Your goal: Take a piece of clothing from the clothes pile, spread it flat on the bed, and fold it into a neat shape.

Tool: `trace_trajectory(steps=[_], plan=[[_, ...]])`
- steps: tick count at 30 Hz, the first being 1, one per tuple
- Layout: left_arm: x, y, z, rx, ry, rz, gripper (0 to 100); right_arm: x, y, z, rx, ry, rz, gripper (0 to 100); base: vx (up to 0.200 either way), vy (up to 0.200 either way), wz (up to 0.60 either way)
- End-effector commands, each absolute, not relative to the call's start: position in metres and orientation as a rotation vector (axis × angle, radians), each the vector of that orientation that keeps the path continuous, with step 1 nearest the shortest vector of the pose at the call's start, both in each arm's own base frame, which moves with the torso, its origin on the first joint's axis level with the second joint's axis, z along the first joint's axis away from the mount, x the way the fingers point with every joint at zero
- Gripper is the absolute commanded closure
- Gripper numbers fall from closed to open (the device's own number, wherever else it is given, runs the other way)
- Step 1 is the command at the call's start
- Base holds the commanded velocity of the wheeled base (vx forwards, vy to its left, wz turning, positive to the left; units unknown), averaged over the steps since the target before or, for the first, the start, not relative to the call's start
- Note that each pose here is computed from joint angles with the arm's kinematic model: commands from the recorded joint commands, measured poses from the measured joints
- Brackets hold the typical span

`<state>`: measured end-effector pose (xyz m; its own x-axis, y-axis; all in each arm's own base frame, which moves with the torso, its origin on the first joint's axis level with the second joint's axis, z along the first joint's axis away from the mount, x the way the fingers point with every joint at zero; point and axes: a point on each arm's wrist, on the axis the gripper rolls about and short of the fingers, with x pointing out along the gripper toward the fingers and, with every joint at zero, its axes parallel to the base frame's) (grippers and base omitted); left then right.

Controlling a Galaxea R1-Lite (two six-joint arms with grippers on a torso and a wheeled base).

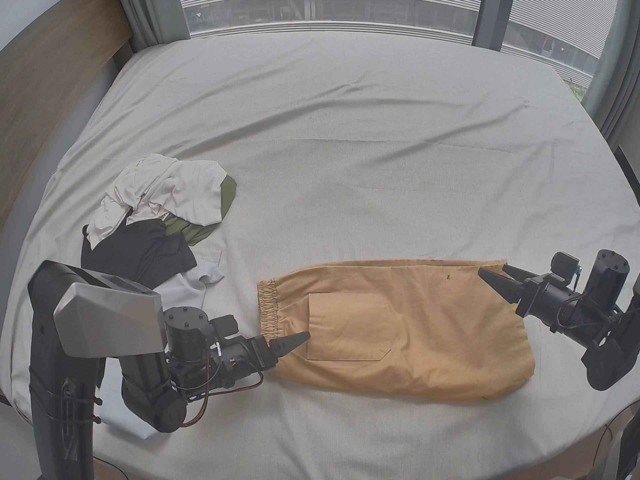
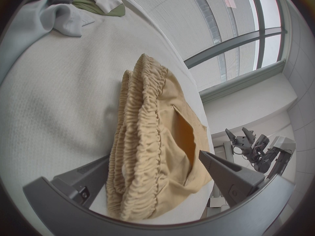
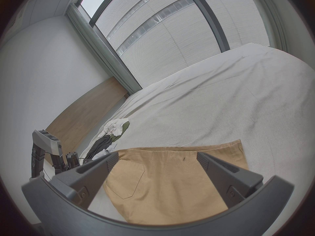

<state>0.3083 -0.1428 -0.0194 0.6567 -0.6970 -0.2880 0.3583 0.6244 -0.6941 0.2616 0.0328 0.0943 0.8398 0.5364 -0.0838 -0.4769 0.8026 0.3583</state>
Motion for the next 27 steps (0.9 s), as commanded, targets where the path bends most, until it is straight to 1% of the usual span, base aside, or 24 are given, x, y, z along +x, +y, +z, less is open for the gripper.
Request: trace_trajectory(steps=[1, 9, 17, 18, 27], plan=[[0.3144, -0.1458, -0.0161, -0.668, 0.560, -0.654, 0, 0.2609, 0.0350, 0.0929, 0.334, 0.193, 0.554, 0, 0.000, 0.000, 0.00], [0.3178, -0.1502, -0.0127, -0.728, 0.563, -0.657, 0, 0.2617, 0.0366, 0.0901, 0.334, 0.204, 0.557, 0, 0.000, 0.000, 0.00], [0.3181, -0.1497, -0.0143, -0.736, 0.569, -0.649, 0, 0.2617, 0.0366, 0.0901, 0.334, 0.204, 0.557, 0, 0.000, 0.000, 0.00], [0.3181, -0.1497, -0.0143, -0.736, 0.569, -0.649, 100, 0.2618, 0.0366, 0.0897, 0.334, 0.205, 0.556, 0, 0.000, 0.000, 0.00], [0.3121, -0.1470, -0.0155, -0.738, 0.591, -0.636, 100, 0.2593, 0.0376, 0.0877, 0.333, 0.218, 0.559, 0, 0.000, 0.000, 0.00]])
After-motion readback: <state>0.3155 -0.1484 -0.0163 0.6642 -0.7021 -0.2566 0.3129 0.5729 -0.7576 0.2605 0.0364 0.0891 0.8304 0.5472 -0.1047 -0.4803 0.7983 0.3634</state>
